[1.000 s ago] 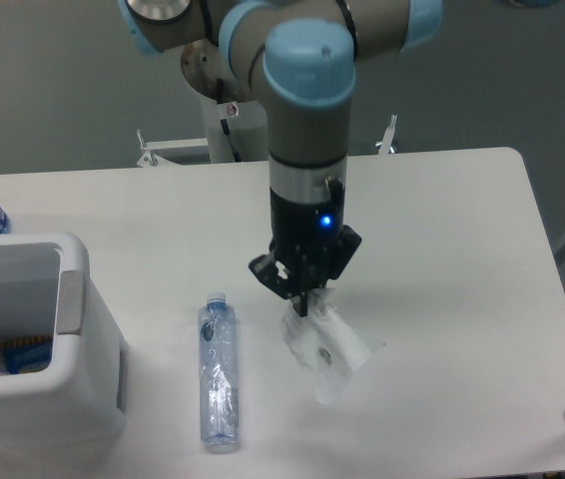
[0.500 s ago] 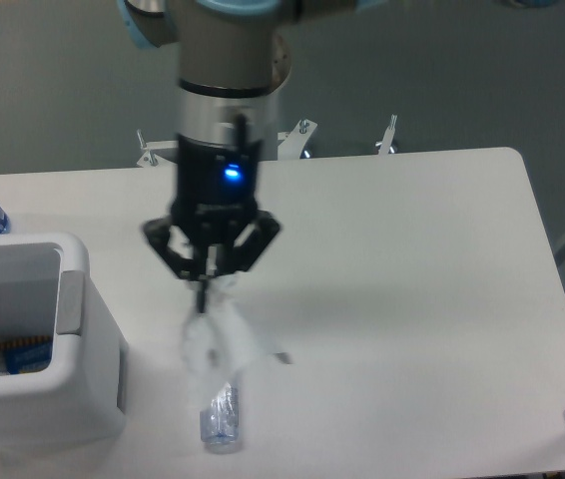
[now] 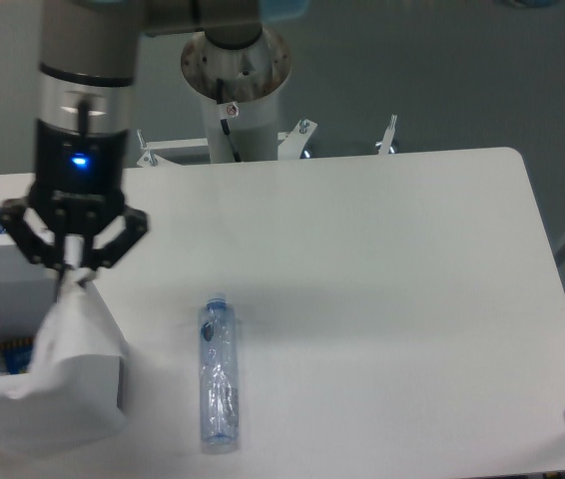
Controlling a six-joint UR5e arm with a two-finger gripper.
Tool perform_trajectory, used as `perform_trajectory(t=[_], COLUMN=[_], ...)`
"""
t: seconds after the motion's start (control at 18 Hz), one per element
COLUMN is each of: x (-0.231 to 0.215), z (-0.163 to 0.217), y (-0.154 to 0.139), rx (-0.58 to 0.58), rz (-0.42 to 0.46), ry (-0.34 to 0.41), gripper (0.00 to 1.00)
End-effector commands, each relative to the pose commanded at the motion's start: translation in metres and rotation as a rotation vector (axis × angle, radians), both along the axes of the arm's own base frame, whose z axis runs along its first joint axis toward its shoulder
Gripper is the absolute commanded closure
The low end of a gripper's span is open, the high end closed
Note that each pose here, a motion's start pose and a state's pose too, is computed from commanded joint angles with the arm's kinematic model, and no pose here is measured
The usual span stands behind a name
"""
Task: Place the trash in the trash can
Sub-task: 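Carry the bag over the white trash bin and release it, then move the open gripper back and lower it over the water bottle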
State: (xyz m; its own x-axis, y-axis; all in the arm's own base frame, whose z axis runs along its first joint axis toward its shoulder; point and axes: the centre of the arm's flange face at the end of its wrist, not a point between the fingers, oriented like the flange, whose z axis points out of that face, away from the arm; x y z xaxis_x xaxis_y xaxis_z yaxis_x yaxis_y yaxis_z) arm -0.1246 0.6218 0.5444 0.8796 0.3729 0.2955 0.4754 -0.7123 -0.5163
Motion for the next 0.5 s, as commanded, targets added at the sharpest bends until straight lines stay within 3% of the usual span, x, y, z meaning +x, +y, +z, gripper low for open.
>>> perform_trajectory(t=[0.06, 0.11, 0.22, 0.28, 0.5], x=[0.014, 0.021, 0.025, 0.025, 0.029], z=[-0.006, -0.011, -0.018, -0.020, -0.012], y=[0.006, 0.010, 0.011, 0.010, -0.001], rx=[-0.010, -0.018, -0.028, -0.034, -0.026], rz=[-0.026, -0.041, -0.050, -0.039, -0.026], ry=[-0.004, -0.007, -0.009, -0.014, -0.022], gripper=[0.75, 0.62, 0.17, 0.00, 0.00])
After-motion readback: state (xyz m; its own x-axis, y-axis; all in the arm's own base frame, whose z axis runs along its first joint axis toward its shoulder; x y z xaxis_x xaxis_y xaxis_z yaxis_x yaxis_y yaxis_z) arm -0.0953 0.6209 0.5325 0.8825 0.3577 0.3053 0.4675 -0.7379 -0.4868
